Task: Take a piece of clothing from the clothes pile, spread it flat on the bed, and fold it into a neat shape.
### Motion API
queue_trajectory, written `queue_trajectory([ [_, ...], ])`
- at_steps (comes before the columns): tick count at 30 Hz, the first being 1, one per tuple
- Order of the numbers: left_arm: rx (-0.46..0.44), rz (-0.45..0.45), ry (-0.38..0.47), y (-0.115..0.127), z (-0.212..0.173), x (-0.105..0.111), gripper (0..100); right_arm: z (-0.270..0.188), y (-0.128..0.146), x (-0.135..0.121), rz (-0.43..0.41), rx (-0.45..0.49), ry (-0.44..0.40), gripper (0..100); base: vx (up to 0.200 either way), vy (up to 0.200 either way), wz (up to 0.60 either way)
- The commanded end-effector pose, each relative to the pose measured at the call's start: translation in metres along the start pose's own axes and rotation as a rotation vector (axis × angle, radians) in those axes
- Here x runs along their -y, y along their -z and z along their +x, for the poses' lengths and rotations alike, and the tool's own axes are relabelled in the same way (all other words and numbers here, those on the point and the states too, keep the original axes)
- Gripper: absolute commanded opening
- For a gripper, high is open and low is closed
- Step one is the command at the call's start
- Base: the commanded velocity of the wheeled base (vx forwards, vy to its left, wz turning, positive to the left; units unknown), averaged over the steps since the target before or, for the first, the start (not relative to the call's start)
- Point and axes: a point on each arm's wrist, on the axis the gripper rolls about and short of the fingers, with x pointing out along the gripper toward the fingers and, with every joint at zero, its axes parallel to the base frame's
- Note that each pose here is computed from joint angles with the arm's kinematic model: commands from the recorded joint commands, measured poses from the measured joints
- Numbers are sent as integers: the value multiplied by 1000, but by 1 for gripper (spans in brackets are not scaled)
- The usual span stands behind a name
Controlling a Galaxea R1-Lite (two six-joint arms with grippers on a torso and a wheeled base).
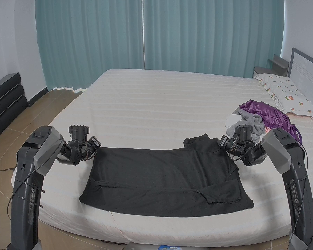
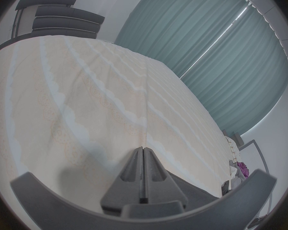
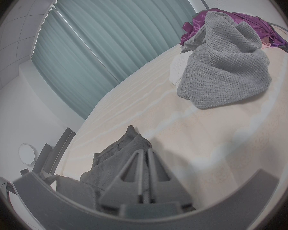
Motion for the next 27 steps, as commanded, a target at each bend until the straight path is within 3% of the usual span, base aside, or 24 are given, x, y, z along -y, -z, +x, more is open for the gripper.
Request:
queue_trajectory([
  [1,2,-1,2,-1,-1,1,0,-2,-3,-2,1,5,-3,0,0,0,0],
  [27,37,-58,17,-19,-20,14,0,-56,-33,-10,117,13,17,0,0,0,0],
])
